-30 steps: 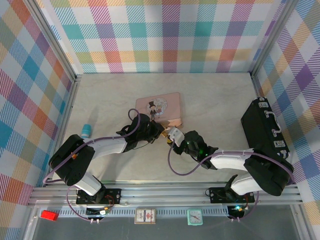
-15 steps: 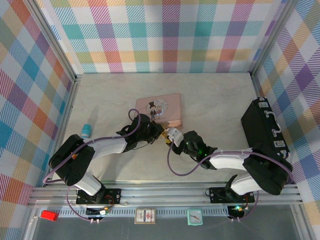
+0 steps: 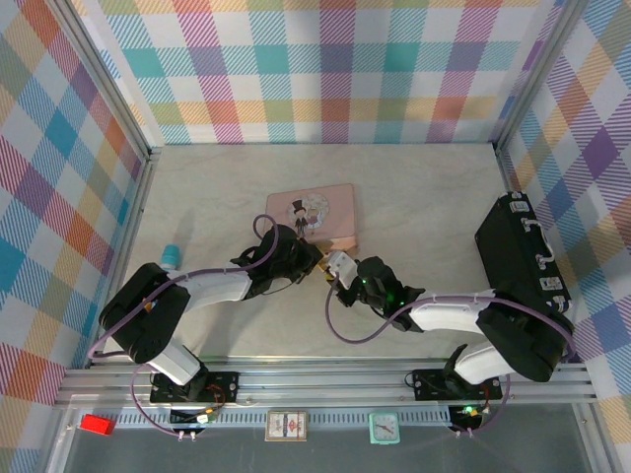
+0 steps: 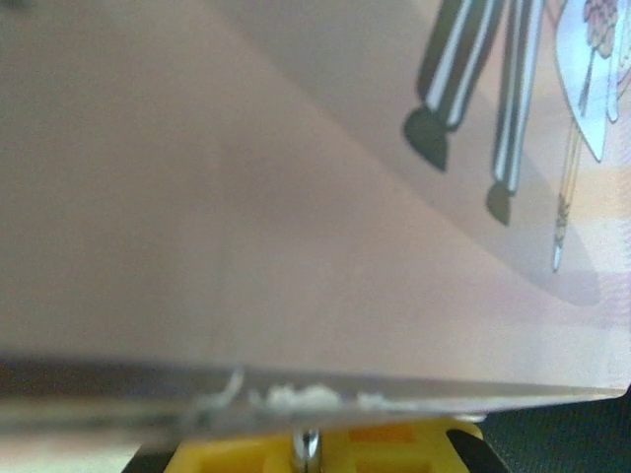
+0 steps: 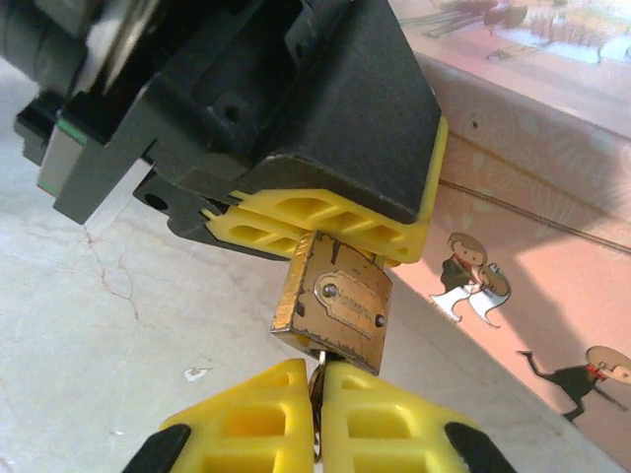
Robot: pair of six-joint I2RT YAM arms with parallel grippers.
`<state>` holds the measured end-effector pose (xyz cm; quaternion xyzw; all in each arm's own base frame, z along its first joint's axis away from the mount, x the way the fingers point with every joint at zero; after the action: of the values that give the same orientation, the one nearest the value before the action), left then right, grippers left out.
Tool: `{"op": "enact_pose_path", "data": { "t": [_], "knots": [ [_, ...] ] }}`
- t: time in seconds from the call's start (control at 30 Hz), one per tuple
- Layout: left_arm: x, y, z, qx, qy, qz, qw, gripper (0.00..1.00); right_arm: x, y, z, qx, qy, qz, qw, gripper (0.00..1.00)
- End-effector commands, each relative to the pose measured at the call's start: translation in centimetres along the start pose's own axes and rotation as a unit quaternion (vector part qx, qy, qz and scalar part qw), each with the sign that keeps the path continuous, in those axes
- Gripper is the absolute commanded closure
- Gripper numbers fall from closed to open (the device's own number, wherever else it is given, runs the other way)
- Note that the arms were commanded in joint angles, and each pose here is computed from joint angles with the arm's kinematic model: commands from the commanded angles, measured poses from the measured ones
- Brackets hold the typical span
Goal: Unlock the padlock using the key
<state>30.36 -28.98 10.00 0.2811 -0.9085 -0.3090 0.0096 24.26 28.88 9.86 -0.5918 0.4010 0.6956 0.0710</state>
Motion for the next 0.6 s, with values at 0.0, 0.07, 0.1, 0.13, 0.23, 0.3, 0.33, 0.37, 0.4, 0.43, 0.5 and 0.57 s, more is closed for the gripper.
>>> {"op": "enact_pose_path", "data": {
  "t": [0.0, 0.07, 0.1, 0.13, 0.23, 0.3, 0.33, 0.37, 0.4, 0.43, 0.5, 0.57],
  "knots": [
    [0.6, -0.5, -1.6, 0.033, 0.011, 0.018, 0.999, 0.89, -2.2, 0.4, 1.1, -0.037, -0.082, -0.011, 0.996, 0.98],
    [0.6, -0.6, -1.6, 0.035, 0.012, 0.019, 0.999, 0.86, -1.8, 0.5, 1.6, -0.049, -0.112, 0.001, 0.993, 0.99],
    [0.7, -0.7, -1.5, 0.034, 0.011, 0.021, 0.999, 0.84, -1.7, 0.6, 1.7, -0.053, -0.127, 0.005, 0.991, 1.0],
    [0.7, -0.7, -1.6, 0.037, 0.01, 0.02, 0.999, 0.82, -1.5, 0.7, 1.8, -0.056, -0.138, 0.009, 0.989, 1.0],
    [0.6, -0.7, -1.9, 0.046, 0.002, 0.017, 0.999, 0.71, -1.2, 0.7, 2.2, -0.067, -0.168, 0.026, 0.983, 1.0],
    [0.4, -0.6, -2.0, 0.047, -0.002, 0.013, 0.999, 0.65, -0.8, 0.5, 2.4, -0.074, -0.196, 0.041, 0.977, 1.0],
    [0.4, -0.5, -2.1, 0.048, -0.005, 0.011, 0.999, 0.63, -0.5, 0.3, 2.4, -0.076, -0.213, 0.049, 0.973, 1.0],
    [0.3, -0.4, -2.1, 0.048, -0.007, 0.01, 0.999, 0.6, -0.3, 0.1, 2.4, -0.082, -0.235, 0.057, 0.967, 1.0],
    [0.3, -0.3, -2.0, 0.044, -0.008, 0.009, 0.999, 0.57, 0.0, 0.0, 2.4, -0.087, -0.254, 0.064, 0.961, 1.0],
    [0.3, -0.2, -1.7, 0.04, -0.007, 0.008, 0.999, 0.55, 0.3, -0.1, 2.4, -0.09, -0.27, 0.069, 0.956, 1.0],
    [0.3, -0.1, -1.3, 0.035, -0.006, 0.006, 0.999, 0.53, 0.6, -0.3, 2.1, -0.096, -0.306, 0.076, 0.944, 1.0],
    [0.1, 0.1, -0.9, 0.03, -0.004, 0.002, 1.0, 0.51, 0.6, -0.4, 2.0, -0.105, -0.331, 0.076, 0.935, 1.0]
  ]
}}
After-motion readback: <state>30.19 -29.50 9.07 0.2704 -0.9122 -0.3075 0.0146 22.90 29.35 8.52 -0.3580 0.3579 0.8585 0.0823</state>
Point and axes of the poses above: each hand's point on the last joint's axis, 136 mm out from that joint toward the fingers, its own y axis back along the fingers, its own z axis along the line the jaws close on, x = y × z, the point moved 1 cm from there along y, back along the fingers, and after that the axes turned 6 degrees about -y, right-handed, at the moved point
